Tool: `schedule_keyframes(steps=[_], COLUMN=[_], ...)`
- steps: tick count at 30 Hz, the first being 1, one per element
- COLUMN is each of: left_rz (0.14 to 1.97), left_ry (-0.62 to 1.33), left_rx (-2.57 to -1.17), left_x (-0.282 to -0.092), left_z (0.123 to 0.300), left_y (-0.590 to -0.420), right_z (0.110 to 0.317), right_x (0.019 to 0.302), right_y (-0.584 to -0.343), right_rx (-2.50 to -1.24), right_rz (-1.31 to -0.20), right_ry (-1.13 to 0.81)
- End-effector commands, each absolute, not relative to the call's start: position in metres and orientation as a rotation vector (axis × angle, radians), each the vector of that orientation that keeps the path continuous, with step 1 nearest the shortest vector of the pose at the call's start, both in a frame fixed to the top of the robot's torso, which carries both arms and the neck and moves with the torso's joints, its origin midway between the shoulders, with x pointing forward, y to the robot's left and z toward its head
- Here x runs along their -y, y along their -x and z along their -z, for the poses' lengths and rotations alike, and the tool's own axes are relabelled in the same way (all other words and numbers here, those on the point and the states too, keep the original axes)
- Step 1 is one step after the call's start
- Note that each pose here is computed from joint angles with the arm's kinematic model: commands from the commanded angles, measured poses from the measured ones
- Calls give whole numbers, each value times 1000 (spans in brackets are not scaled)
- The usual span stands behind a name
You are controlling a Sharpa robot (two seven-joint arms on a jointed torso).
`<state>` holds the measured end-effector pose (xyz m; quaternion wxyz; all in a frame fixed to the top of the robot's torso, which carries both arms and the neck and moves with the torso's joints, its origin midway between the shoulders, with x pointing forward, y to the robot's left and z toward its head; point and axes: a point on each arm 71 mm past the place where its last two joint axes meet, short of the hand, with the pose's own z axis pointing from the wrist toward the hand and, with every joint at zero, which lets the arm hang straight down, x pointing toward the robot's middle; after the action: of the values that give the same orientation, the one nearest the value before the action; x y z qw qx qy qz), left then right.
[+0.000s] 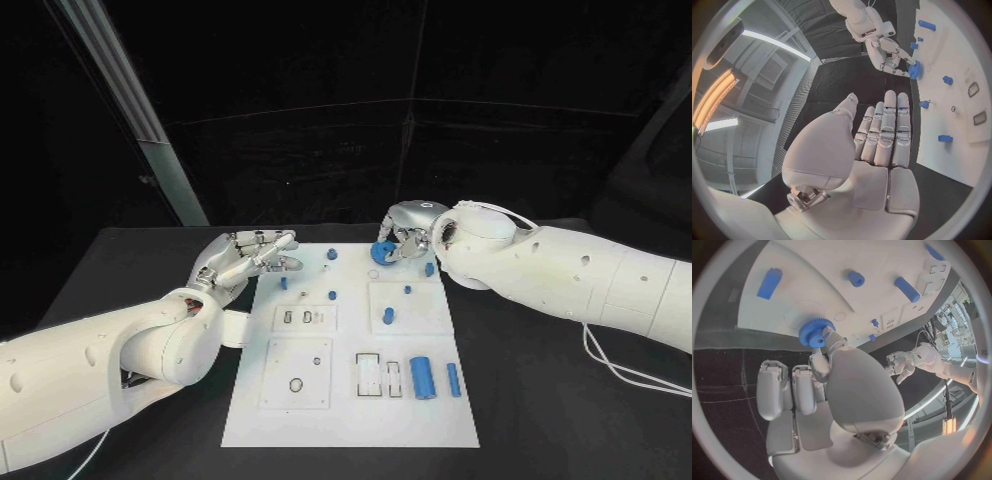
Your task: Assemble the parts on the task board
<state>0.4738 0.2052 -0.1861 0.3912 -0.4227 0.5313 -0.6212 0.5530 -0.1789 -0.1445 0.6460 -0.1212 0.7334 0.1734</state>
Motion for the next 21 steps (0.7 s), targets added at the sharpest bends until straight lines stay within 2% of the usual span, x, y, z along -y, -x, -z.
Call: schedule_keyframes(steps=[1,12,21], left_rz=[1593,1598,1601], left_ry=[1063,1062,1061], left_rx=[-1351,-1353,-1354], left_x=[-204,-202,-200], left_z=[185,184,184], left_y=[-474,-473,-473], right_z=[133,130,138], right_x=[168,122,86], right_y=[-548,-540,-544], right_rx=[-1551,-1522,-1548], right_rz=[-446,-501,-510], right_ry=[288,325,369])
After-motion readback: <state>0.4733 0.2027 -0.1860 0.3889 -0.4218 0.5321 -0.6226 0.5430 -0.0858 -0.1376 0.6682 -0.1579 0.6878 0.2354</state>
